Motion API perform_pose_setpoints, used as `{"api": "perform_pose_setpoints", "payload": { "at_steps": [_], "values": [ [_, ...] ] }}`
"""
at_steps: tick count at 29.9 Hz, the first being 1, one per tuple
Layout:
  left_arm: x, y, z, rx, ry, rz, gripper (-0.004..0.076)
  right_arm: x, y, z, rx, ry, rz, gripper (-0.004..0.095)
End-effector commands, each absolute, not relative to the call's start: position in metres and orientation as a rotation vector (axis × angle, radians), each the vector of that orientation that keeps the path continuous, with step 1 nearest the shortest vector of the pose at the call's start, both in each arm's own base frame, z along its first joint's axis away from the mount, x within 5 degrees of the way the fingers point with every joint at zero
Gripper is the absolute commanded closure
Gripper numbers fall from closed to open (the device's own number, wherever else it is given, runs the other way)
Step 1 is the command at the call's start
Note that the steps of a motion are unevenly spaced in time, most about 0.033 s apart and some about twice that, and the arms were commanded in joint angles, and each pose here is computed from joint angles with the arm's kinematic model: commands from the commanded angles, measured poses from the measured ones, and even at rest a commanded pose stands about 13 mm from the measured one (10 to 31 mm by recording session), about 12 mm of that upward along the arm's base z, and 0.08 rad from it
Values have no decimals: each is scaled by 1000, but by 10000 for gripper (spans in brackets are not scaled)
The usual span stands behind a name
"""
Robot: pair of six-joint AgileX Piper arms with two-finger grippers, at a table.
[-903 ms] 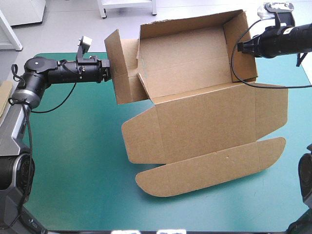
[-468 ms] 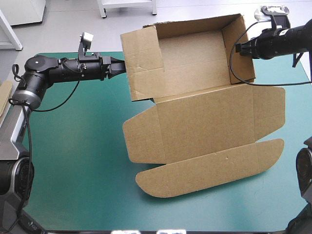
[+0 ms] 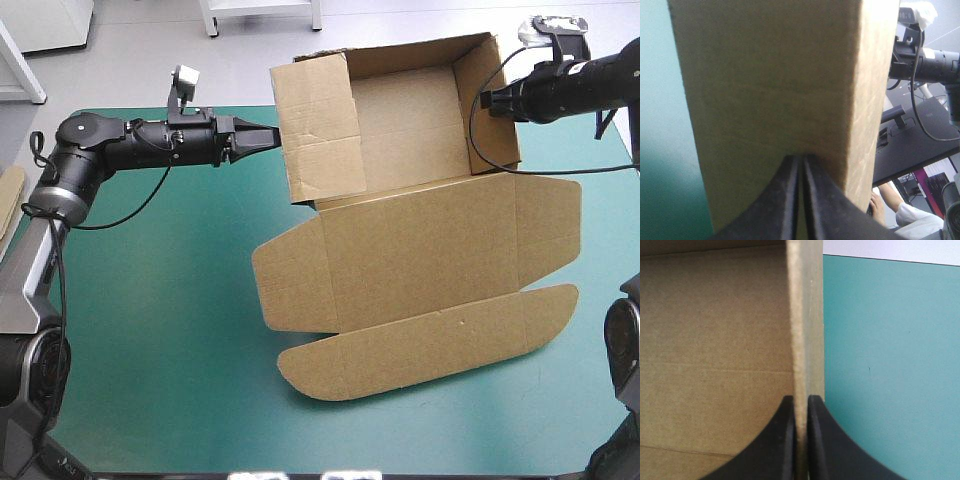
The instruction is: Fold the box
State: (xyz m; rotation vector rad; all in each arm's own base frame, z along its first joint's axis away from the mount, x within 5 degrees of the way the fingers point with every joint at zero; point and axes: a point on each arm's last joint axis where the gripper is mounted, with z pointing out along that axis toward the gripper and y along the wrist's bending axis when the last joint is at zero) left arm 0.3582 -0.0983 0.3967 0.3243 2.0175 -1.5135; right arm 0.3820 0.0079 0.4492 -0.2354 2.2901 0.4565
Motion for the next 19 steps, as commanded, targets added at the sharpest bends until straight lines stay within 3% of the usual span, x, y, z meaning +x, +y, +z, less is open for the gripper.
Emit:
{"api": "perform_pose_setpoints", "payload": {
  "at_steps": [1, 5, 8, 19],
  "values": [
    [333, -108, 430, 435, 1899, -1637, 577, 365, 19, 482, -240, 2148, 503, 923],
    [332, -112, 432, 437, 1879, -1668, 391, 366, 27, 480, -268, 2154, 505, 923],
    [331, -113, 433, 439, 1873, -1672, 310, 366, 33, 479, -290, 2162, 483, 923],
    [327, -110, 432, 434, 1967, -1524, 304, 365, 39, 477, -287, 2191, 475, 922]
  ]
}}
